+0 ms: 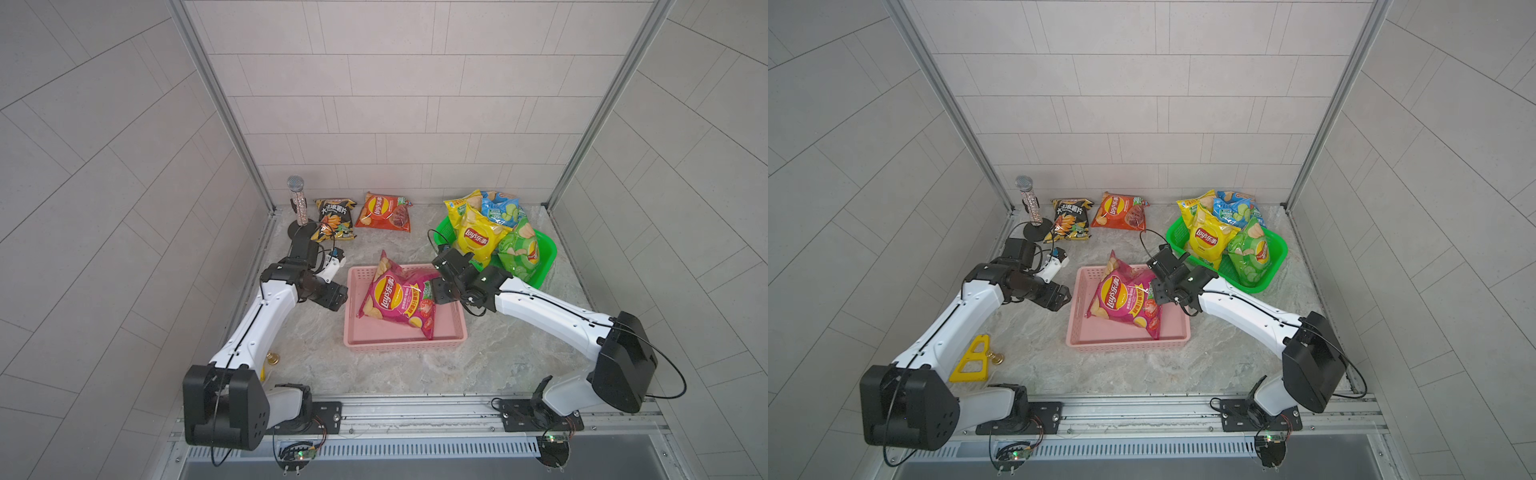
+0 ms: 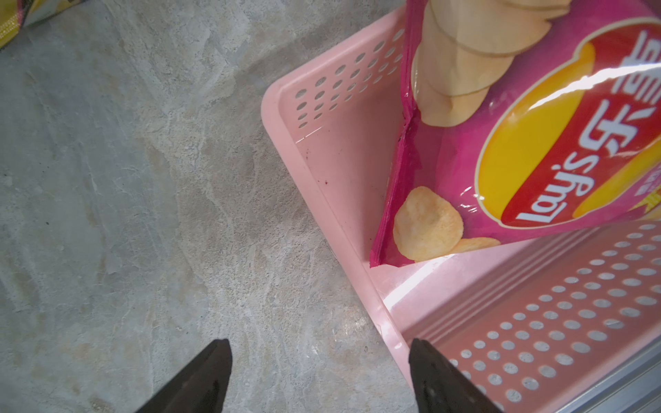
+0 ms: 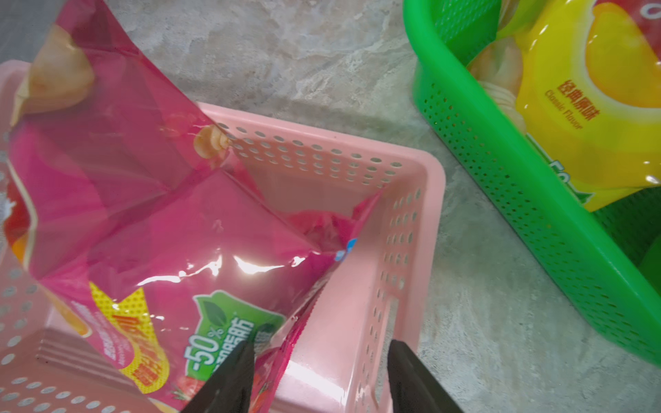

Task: Put the potato chips into the basket
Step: Place the potato chip in the basket.

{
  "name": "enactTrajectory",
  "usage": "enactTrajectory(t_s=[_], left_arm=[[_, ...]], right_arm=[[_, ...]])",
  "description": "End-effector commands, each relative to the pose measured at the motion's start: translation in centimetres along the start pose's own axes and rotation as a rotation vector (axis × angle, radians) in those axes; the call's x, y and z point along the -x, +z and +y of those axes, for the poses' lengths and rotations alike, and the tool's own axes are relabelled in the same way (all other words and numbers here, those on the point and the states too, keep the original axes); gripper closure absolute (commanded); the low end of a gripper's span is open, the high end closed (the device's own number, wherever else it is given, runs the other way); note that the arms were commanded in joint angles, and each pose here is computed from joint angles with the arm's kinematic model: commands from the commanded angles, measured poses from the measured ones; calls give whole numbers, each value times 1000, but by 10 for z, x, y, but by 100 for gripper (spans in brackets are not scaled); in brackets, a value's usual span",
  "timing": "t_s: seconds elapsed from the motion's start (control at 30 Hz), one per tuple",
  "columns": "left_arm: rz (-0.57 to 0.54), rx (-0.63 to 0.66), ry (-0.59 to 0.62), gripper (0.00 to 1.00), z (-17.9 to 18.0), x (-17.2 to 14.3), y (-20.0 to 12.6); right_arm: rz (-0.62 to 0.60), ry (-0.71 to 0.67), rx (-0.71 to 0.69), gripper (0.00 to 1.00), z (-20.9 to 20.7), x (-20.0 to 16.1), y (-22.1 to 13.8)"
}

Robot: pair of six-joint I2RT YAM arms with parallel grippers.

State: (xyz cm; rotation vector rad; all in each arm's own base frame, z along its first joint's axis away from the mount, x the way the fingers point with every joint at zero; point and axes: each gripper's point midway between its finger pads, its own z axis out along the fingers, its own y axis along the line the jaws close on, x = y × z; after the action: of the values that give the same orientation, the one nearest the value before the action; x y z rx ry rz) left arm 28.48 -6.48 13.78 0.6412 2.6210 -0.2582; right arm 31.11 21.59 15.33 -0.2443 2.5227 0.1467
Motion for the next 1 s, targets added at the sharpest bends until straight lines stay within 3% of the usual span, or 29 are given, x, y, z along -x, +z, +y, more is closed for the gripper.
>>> enactTrajectory(t_s=[0.0,0.3,0.57,0.97], left_arm=[[12,4,8,19,3,-2,3],[37,-13,27,20,2,-6,10],[62,8,30,19,9,-11,24],[53,16,6,20,14,-6,33]], right_arm=[[16,-21,-8,37,-3,2,-1],[46,44,11,42,-10,15,38],[105,0,27,43,-2,21,72],[197,-25,266,41,47,5,80]])
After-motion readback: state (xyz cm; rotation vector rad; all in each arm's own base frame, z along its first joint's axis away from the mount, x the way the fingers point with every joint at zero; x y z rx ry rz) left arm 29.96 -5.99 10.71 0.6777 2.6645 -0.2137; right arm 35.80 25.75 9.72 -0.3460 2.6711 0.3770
